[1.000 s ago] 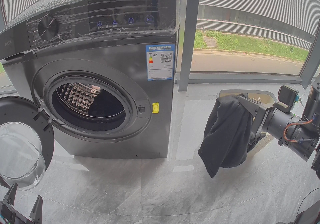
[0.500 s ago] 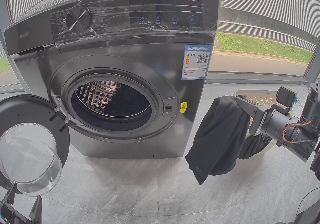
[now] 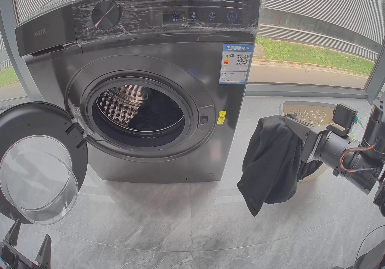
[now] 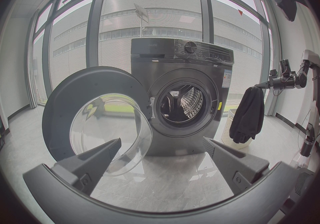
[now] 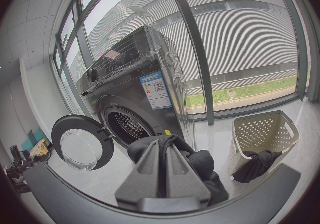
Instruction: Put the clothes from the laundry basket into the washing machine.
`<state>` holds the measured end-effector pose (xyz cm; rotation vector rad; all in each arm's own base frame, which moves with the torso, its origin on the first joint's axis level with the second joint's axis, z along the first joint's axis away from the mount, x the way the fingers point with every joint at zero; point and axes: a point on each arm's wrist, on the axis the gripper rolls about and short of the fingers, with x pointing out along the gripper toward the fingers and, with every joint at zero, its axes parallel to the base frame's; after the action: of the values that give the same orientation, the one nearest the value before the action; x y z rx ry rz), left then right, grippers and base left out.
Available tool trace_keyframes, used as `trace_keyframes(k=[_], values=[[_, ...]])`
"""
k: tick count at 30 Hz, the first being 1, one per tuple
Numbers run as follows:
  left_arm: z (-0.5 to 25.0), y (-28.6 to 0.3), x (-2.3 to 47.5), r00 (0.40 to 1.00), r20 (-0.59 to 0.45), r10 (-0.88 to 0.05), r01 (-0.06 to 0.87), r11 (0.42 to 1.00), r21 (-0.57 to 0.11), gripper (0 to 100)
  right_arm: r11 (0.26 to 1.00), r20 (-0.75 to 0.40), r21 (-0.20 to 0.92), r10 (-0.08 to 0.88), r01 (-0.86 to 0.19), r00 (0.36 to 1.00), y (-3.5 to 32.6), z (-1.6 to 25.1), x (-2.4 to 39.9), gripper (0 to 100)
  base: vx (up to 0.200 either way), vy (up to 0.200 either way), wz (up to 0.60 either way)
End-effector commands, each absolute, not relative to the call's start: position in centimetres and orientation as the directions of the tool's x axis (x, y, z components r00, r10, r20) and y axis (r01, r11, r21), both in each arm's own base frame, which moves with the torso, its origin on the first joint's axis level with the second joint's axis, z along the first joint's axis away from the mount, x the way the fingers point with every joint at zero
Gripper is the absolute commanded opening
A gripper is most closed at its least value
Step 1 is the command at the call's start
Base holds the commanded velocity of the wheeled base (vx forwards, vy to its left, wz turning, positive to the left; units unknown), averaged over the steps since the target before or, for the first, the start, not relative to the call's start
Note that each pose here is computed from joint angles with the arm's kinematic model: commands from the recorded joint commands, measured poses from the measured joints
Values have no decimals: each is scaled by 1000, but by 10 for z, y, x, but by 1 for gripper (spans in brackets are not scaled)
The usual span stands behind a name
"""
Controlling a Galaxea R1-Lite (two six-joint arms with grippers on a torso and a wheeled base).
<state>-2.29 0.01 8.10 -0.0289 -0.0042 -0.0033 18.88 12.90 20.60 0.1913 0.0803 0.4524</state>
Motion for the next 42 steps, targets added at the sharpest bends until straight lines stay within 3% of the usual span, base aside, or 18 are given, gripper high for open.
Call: trace_keyframes(k=[1, 25, 35, 42], values=[[76, 0, -23, 1000, 3, -3, 3, 1000, -29, 100, 881, -38, 201, 444, -428, 895, 129, 205, 189, 0, 0, 0, 0], [76, 0, -23, 1000, 5, -3, 3, 1000, -29, 100, 870, -61, 198, 470, -451, 880, 132, 200, 185, 0, 0, 200, 0], [76, 0, -23, 1000, 2, -3, 3, 1000, -3, 100, 817, -116, 197, 568, -541, 815, 152, 185, 184, 0, 0, 0, 0], [76, 0, -23, 1000, 9, -8, 7, 1000, 22, 100, 762, -54, 207, 635, -613, 771, 172, 188, 182, 0, 0, 0, 0]])
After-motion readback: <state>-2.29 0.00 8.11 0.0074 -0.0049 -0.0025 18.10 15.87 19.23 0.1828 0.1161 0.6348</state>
